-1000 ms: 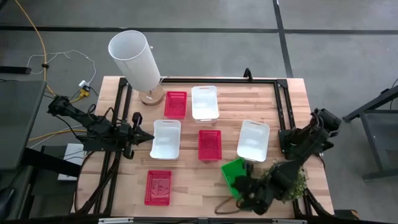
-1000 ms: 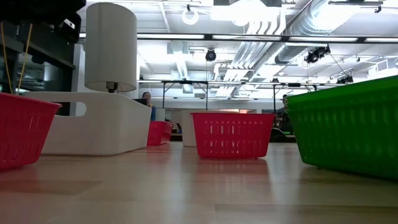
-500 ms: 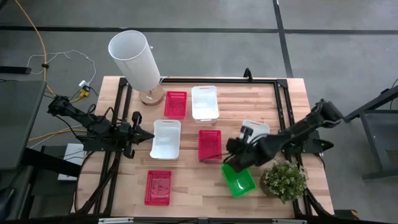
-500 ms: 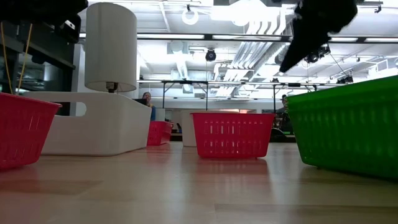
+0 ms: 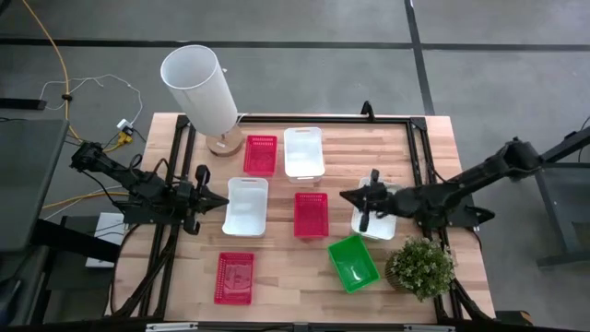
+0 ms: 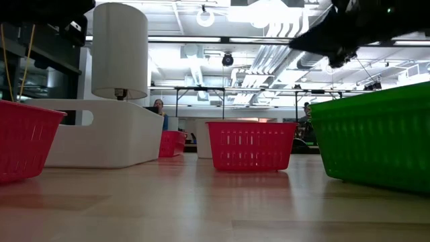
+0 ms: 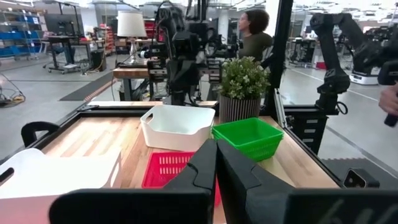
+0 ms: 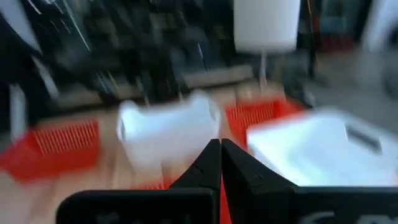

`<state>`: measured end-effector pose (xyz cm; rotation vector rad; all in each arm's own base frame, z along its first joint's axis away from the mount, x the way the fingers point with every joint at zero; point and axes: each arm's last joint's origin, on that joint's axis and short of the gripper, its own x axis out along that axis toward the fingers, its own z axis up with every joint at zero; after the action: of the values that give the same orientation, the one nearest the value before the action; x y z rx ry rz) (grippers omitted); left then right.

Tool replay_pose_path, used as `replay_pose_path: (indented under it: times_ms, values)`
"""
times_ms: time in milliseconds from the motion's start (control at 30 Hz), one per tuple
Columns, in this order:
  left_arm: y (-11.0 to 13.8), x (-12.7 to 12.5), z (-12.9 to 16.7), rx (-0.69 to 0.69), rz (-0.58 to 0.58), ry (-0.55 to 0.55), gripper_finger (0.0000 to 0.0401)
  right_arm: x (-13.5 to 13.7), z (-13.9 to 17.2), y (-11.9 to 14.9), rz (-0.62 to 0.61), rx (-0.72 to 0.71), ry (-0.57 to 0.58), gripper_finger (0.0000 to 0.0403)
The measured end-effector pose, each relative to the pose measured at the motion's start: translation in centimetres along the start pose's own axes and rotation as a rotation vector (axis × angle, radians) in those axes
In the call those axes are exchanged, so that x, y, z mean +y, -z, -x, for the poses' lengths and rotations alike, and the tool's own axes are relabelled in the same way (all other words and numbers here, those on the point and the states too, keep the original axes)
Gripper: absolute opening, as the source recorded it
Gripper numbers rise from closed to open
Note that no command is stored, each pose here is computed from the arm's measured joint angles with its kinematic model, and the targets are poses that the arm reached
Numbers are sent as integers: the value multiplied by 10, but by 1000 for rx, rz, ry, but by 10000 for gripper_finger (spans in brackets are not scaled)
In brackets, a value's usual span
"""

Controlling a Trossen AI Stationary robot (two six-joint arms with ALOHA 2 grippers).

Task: Stack baskets by color
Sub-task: Stack the bottom red bin on top of the middle red bin

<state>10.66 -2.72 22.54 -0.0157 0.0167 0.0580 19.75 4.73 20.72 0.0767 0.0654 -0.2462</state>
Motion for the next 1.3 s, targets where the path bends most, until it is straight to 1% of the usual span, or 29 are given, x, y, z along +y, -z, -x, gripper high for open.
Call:
replay_pose_path:
  times_ms: [67, 133, 233, 333, 433, 533, 633, 833, 1200, 1300]
  values:
    - [-1, 0, 0, -10, 4, -1, 0, -8, -1, 0, 5, -97, -54, 0]
    - [-3, 0, 0, -29, 13, -1, 0, -14, -3, -2, 24, -148, -103, 0]
    - [-7, 0, 0, -71, 13, -4, 0, -18, -11, -11, 75, -154, -177, 0]
    - [-12, 0, 1, -119, -21, -11, 0, -16, -18, -21, 84, -130, -225, 0]
    - [-17, 1, 2, -162, -68, -30, 0, -13, -22, -30, 94, -101, -233, 0]
    - [-17, 1, 2, -161, -89, -42, 0, -10, -26, -39, 101, -75, -234, 0]
    - [-17, 1, 1, -155, -91, -52, 0, -9, -28, -41, 113, -32, -233, 0]
    - [-17, 1, 1, -154, -116, -55, 0, -8, -29, -46, 111, -39, -235, 0]
    - [-17, 1, 1, -155, -107, -54, 0, -9, -29, -45, 114, -32, -235, 0]
    - [-18, 1, 1, -166, -64, -48, 6, -9, -29, -44, 114, -31, -235, 0]
